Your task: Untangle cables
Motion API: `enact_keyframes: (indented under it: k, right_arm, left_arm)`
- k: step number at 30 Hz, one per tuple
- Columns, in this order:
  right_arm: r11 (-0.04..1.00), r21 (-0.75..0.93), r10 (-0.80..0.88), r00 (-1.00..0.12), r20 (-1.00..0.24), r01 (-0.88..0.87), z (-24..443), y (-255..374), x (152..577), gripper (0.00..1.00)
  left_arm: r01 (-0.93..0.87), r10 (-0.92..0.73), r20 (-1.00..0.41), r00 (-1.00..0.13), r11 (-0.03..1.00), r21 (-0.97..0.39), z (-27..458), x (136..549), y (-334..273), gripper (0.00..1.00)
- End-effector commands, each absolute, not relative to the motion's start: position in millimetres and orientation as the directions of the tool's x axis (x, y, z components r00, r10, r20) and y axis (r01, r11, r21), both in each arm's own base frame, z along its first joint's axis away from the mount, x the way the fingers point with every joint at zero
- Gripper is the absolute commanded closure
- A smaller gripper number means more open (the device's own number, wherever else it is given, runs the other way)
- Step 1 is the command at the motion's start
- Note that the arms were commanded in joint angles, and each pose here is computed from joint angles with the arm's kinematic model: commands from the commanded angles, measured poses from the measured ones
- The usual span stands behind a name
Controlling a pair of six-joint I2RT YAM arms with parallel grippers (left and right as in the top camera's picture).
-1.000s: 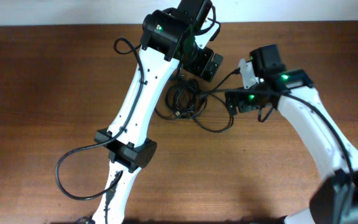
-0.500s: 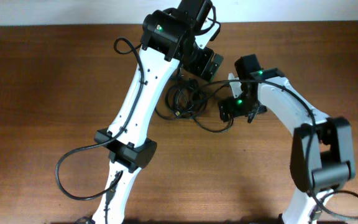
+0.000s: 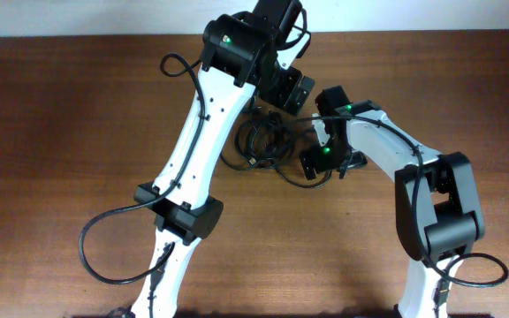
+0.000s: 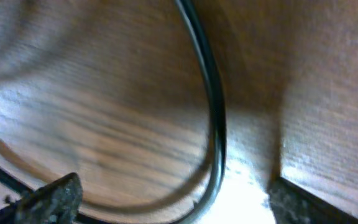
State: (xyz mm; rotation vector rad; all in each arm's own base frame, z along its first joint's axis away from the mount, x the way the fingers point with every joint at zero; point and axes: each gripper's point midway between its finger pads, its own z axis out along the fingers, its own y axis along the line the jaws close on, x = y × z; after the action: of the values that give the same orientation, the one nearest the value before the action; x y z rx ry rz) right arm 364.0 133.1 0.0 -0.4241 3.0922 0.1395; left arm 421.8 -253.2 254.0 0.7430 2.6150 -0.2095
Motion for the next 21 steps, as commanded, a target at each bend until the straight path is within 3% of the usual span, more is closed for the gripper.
enact_keyframes:
  k: [1, 2, 14, 18, 21]
  right_arm:
    - [0.950, 0.141, -0.294, -0.951, 0.099, -0.279, -48.5, 146.4, 336.3, 0.64]
    - [0.951, 0.140, -0.290, -0.951, 0.105, -0.275, -50.8, 146.0, 335.6, 0.96]
    - [0.956, 0.129, -0.276, -0.958, 0.077, -0.265, -45.1, 141.1, 345.7, 0.96]
    - [0.962, 0.115, -0.247, -0.968, -0.031, -0.249, 13.6, 128.5, 375.5, 0.96]
    - [0.970, 0.027, -0.233, -0.958, -0.167, -0.240, 88.4, 111.7, 396.7, 0.96]
  left_arm:
    - [0.522, 0.454, -0.468, -0.758, 0.853, -0.018, 274.1, 419.2, -247.2, 0.01]
    - [0.522, 0.454, -0.468, -0.758, 0.853, -0.018, 274.1, 419.2, -247.2, 0.01]
    - [0.518, 0.455, -0.468, -0.757, 0.855, -0.008, 274.1, 420.2, -245.6, 0.01]
    - [0.518, 0.455, -0.468, -0.757, 0.855, -0.008, 274.1, 420.1, -245.6, 0.01]
    - [0.527, 0.465, -0.468, -0.752, 0.850, -0.003, 274.1, 420.1, -245.6, 0.01]
